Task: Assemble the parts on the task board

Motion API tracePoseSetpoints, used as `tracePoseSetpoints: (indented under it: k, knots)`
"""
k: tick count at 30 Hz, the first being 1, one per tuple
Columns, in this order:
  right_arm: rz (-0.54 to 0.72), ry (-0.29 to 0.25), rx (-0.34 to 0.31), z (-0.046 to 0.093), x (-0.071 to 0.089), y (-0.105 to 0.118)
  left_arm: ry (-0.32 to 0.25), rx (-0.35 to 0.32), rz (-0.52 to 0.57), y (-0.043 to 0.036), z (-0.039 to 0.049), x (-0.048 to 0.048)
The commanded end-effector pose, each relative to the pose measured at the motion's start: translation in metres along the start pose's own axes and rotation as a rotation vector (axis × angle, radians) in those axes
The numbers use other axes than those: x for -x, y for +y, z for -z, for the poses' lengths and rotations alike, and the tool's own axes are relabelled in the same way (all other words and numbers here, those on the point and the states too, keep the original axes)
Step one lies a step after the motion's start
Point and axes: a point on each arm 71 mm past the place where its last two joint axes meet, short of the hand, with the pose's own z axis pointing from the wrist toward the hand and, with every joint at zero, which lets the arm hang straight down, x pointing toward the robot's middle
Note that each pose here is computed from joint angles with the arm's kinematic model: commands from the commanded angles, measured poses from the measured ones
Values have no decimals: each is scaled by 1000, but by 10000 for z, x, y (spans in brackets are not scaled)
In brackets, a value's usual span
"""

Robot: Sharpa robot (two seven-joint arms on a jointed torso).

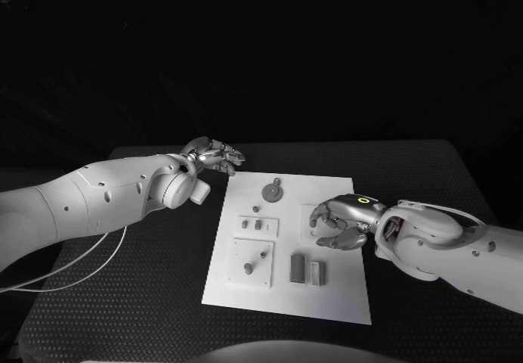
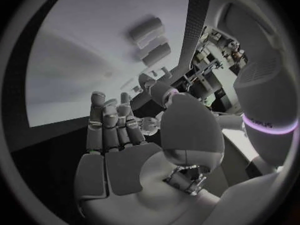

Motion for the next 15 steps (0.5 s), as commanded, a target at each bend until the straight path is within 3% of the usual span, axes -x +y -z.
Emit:
tracePoseSetpoints:
  k: [1,3,6,8,15]
  knots:
    - [-236,90,-294,85,-66,-249,12,-10,5,-19,-3,-28]
    - [-275,152,-353,126,-117,-287,11,-9,5,-17,0,-22]
    - [-364,333,-474,230,-256,-352,11,-8,5,-16,-1,-21]
    - [-442,404,-506,273,-311,-363,11,-8,5,-16,-1,-23]
    - [-458,458,-510,285,-355,-247,11,-6,5,-11,8,-15]
